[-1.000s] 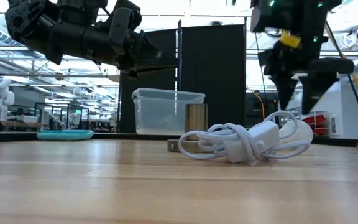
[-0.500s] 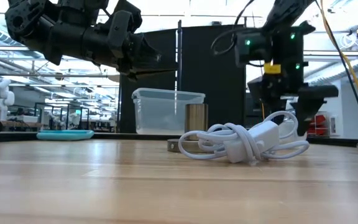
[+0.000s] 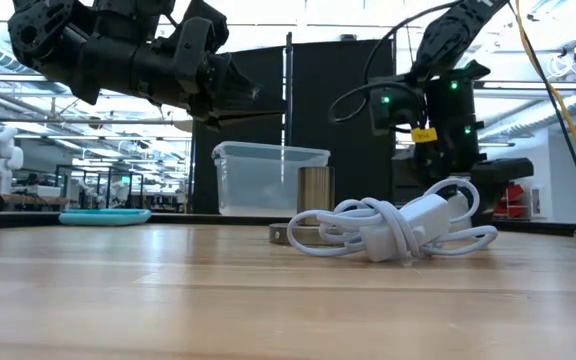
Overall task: Screw lightbulb
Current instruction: Insert the light bulb into the lamp
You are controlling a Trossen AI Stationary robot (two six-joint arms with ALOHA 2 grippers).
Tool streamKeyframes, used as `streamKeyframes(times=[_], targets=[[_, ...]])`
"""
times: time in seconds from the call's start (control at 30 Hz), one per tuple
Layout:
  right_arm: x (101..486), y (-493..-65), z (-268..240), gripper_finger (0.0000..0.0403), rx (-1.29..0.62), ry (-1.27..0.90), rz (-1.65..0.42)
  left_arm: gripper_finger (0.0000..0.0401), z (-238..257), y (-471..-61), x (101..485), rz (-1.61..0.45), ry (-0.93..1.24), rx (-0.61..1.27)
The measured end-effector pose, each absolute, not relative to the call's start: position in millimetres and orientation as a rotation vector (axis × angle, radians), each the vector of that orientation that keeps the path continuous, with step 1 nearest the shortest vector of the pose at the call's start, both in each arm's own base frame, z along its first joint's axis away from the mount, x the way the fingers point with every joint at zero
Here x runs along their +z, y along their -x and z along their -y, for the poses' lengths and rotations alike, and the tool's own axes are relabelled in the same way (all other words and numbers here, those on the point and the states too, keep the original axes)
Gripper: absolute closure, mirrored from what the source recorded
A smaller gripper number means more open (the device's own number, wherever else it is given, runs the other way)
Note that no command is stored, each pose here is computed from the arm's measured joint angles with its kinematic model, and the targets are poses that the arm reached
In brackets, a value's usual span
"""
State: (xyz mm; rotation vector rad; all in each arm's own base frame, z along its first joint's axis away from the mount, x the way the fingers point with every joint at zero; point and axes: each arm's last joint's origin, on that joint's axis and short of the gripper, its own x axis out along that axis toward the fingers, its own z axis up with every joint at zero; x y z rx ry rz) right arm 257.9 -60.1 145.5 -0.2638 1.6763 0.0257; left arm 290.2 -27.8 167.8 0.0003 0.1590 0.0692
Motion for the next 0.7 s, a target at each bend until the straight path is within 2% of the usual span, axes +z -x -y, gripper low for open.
streamKeyframes(times=[0.3,0.53,0.7], targets=[[160,-257,58,0.0136,0.022,0.300,-1.674,0.0360,27,-290,168,-0.159,-0.002,0.070],[204,-275,45,0.0137,-0.051,0.481,-1.569,0.0360,23,-291,167,-0.164,0.021,0.087],[236,-293,24,0.0136,-0.084,0.704,-1.468,0.0360,20,-291,166,-0.171,0.051,0.100]])
